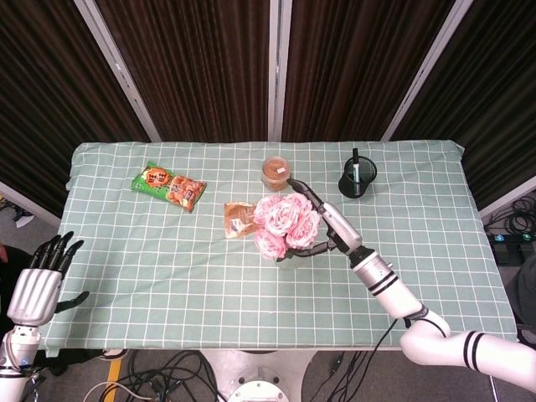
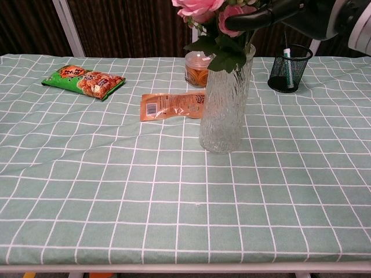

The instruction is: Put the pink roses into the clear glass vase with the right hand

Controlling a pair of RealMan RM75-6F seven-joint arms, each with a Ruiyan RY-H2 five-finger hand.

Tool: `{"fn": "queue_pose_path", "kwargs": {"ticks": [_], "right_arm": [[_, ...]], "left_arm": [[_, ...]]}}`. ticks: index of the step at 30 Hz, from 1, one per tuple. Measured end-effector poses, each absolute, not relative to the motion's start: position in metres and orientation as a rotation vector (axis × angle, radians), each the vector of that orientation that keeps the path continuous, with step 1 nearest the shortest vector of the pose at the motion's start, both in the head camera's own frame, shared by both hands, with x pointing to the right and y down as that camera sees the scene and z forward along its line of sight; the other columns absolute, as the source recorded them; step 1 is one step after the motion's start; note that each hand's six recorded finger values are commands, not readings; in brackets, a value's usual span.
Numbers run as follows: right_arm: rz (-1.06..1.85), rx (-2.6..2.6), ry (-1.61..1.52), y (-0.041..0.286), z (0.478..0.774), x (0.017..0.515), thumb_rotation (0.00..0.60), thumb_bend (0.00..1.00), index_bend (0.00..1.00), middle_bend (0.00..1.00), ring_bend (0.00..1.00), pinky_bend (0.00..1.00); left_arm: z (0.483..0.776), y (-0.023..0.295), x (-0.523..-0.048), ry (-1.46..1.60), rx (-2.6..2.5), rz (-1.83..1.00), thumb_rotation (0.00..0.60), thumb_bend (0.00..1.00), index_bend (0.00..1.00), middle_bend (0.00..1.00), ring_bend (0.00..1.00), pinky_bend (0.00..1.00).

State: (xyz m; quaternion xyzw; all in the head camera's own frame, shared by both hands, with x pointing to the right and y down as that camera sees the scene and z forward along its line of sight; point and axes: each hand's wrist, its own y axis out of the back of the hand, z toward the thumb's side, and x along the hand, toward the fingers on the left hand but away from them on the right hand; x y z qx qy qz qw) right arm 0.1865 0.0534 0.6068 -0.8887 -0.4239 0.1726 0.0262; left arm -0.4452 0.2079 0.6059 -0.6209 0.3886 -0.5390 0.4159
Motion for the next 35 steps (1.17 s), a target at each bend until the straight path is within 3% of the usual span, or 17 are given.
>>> {"fn": "queue_pose_path", "kwargs": {"ticks": [7,12,24,30,35], "right_arm": [[0.632,-2.514,-1.294,0.054,0.580,0.249,0.600,0.00,0.00,0.00,0.00,0.00],[0.798,-2.301,-1.224,0.072,0.578,0.291,0.600,0.00,0.00,0.00,0.00,0.00],[1.284,-1.596,-0.979,0.170,0.582,0.431,0.600,0.00,0.00,0.00,0.00,0.00],[1.349,-1.459,-0.965,0.214,0.580,0.453,0.600,0.00,0.00,0.00,0.00,0.00],[1.374,-1.499,-0.985,0.227,0.586,0.453,0.600,0.00,0.00,0.00,0.00,0.00]], "left_arm": [[0.606,0.209,-0.443,0.969,-1.562,-1.351,0.600,0.00,0.11,0.00,0.00,0.13],[0.606,0.208,-0.438,0.960,-1.564,-1.338,0.600,0.00,0.11,0.00,0.00,0.13],[0.604,0.206,-0.427,0.956,-1.572,-1.318,0.600,0.00,0.11,0.00,0.00,0.12],[0.600,0.203,-0.425,0.953,-1.575,-1.308,0.600,0.00,0.11,0.00,0.00,0.12],[0.599,0.206,-0.427,0.960,-1.573,-1.313,0.600,0.00,0.11,0.00,0.00,0.12]]}}
